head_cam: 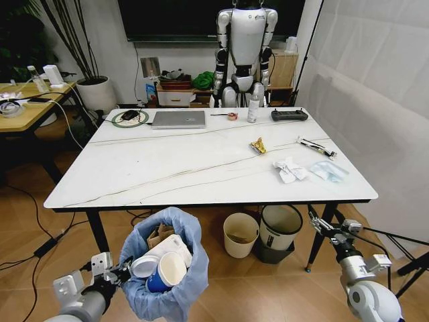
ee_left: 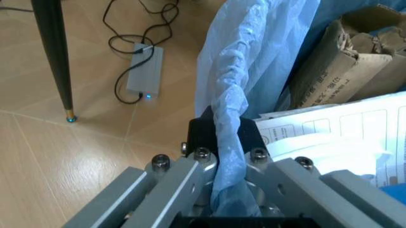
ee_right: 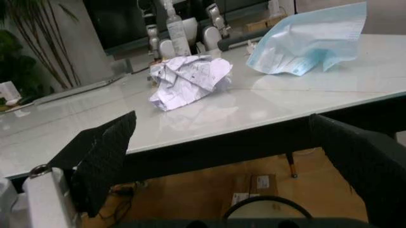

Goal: Pick up the trash bin and place the trash from the table into it.

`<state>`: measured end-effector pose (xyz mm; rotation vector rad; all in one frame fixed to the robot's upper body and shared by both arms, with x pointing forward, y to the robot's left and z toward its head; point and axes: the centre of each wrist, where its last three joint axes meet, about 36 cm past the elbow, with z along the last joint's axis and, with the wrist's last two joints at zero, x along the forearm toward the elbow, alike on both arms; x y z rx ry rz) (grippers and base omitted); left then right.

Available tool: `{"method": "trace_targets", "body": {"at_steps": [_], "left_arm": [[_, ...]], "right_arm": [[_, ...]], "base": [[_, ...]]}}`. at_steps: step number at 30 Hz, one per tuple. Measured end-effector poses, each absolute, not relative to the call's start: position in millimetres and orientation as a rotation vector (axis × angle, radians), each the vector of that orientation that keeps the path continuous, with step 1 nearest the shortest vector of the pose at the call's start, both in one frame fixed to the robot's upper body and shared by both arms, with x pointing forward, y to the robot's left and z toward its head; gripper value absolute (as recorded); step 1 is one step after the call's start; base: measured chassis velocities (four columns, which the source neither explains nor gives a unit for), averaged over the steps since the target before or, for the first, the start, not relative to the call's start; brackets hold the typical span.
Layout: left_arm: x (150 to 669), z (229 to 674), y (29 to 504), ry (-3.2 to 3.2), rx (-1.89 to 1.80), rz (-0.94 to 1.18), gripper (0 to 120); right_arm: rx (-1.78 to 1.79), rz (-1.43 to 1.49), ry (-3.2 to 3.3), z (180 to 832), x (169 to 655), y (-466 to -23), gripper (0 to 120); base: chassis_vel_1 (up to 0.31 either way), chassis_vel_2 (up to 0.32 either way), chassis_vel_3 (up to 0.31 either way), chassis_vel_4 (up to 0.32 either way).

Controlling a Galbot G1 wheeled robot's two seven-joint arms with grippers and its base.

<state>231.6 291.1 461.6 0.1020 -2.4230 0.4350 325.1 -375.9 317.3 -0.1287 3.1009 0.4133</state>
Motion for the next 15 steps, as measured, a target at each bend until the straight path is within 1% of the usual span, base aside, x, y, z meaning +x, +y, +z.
{"method": "trace_targets", "body": {"at_steps": [7,15], "left_arm": [[230.8,461.4,290.4,-2.423,0.102,0.431,0],[229.9,461.9,289.3,-2.425,0.1,0.43,0]], "right_arm": [[-0.127,0.413,3.101,317.4,322.8,-377.1,100],[-0.128,0.409,3.098,319.4,321.9,-378.4,100]], "base": [[-0.006,-0.007,0.008,0.008],[-0.083,-0.09,0.07,0.073]]}}
